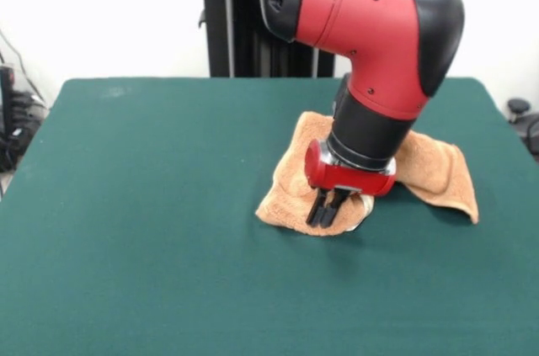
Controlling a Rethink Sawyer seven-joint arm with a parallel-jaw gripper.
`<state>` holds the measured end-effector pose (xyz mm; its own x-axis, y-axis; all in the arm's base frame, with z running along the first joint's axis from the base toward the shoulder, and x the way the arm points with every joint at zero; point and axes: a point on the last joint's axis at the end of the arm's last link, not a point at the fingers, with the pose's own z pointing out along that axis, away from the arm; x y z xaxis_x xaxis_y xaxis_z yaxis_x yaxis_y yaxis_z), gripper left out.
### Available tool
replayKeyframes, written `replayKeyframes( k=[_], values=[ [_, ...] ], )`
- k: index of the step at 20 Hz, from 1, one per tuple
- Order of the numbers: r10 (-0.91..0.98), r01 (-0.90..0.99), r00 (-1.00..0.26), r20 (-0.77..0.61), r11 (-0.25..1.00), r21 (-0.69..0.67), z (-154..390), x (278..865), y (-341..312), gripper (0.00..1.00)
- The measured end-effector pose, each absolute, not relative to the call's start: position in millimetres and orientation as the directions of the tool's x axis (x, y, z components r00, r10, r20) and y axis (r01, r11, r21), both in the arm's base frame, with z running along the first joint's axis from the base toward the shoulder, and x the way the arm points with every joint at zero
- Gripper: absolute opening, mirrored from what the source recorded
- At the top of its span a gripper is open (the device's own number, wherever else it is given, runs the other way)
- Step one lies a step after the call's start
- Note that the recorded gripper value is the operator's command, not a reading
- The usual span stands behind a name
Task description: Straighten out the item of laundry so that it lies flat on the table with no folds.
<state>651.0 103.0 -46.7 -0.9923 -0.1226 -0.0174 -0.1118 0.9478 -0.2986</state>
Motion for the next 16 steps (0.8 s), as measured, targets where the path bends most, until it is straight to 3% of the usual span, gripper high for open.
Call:
replayKeyframes(
  k=[11, 12, 16],
  values=[
    [-0.042, -0.033, -0.999, -0.030, 0.971, -0.239, -43, 660, 75, 0.00],
    [0.003, 0.010, -1.000, -0.031, 0.974, -0.225, -42, 663, 52, 1.00],
    [0.017, 0.024, -0.999, -0.035, 0.974, -0.226, -39, 665, 42, 1.00]
  ],
)
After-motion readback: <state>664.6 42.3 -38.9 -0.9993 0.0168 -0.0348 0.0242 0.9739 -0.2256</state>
